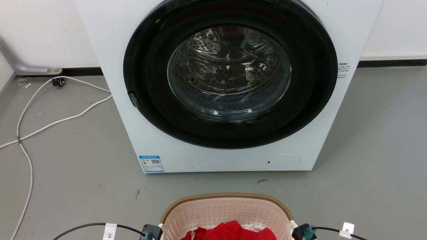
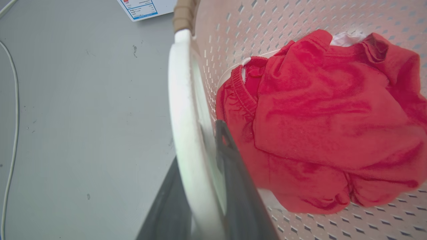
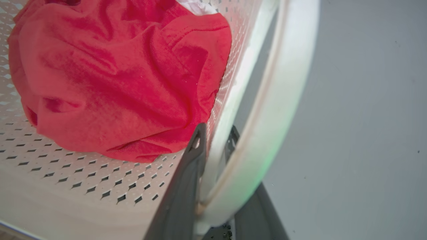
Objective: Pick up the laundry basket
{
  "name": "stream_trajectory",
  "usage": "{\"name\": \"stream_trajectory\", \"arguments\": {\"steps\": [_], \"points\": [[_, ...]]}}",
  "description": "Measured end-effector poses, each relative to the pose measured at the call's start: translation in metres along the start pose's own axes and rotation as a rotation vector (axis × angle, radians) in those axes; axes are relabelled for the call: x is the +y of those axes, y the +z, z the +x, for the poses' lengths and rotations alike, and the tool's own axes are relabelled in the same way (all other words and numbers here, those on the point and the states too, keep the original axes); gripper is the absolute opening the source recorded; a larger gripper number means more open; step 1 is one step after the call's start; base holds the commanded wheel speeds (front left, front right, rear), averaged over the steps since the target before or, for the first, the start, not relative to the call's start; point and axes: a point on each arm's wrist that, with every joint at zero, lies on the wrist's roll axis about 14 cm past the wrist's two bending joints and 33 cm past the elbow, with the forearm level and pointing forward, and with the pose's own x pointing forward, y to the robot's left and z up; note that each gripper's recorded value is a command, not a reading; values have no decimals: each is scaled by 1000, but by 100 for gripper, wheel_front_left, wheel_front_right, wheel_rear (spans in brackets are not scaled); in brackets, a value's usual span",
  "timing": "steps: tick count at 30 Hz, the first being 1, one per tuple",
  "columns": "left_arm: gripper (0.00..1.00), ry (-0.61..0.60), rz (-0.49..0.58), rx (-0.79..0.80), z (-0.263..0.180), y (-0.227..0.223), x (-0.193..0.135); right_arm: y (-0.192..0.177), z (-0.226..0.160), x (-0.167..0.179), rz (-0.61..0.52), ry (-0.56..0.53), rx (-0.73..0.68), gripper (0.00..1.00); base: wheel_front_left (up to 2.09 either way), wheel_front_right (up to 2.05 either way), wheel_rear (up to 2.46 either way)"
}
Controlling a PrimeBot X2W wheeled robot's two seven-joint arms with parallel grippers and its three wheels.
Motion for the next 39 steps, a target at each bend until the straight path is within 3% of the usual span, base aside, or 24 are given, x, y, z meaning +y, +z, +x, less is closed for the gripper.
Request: {"name": "stream_trajectory", "arguments": {"steps": [39], "points": [[0, 0, -9, 14, 1, -5, 0, -3, 2, 1, 0, 10, 18, 0, 0, 0, 0]]}}
